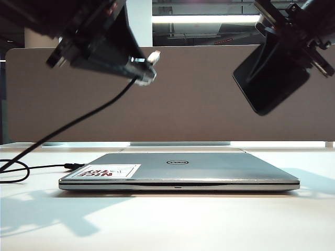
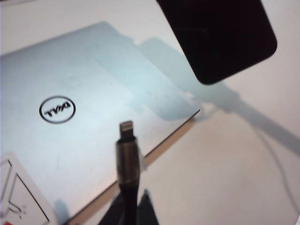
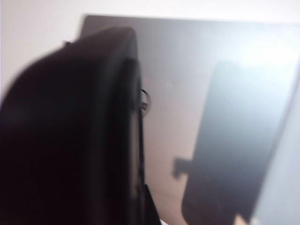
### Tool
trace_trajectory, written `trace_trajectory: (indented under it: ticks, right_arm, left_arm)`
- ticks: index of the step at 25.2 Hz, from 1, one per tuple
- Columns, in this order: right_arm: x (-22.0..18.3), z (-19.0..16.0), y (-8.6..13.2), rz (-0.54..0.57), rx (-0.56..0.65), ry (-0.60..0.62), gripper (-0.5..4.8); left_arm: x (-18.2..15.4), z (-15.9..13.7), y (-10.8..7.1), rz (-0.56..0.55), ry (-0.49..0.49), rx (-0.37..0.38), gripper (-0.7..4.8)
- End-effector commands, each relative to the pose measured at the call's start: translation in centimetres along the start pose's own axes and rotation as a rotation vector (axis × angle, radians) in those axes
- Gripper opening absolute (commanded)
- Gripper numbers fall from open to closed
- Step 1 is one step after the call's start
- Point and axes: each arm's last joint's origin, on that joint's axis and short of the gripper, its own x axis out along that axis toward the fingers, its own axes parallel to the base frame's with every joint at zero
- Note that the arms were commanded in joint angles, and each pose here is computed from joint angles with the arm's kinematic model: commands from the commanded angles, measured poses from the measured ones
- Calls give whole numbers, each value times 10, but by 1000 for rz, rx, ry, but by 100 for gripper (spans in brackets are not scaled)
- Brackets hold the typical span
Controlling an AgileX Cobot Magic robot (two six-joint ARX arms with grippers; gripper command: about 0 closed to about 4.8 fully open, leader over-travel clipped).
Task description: Pick up the charging cable and the phone, plug the charging cable into the charging port on the phone, and finally place them back on the table.
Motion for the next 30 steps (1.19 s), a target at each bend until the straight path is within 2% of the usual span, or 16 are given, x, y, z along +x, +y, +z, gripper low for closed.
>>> trace_trajectory:
  ticks: [1,6,15,18,22,30]
  right_arm:
    - [-3,14,8,126,-53,-113,-1]
    - [3,19,8,285,-63,-214,-1]
    - [22,12,-3,493,-29,-329,-1]
    - [35,15,-4,580,-14,-325,-1]
    - [56,18,7,727,-33,-296,-1]
    - [82,14,23,845,-68,-260,-1]
  left_arm:
    - [3,-16,3,2,35,-94,-8]
    - [7,-30,5,-5,33,-148,-8]
    - [7,-21,0,-47,-60,-168,-8]
    - [7,-20,0,-51,-73,-167,-8]
    - [9,-20,0,-55,-83,-188,-8]
    - [18,-23,1,-51,-63,-190,-8]
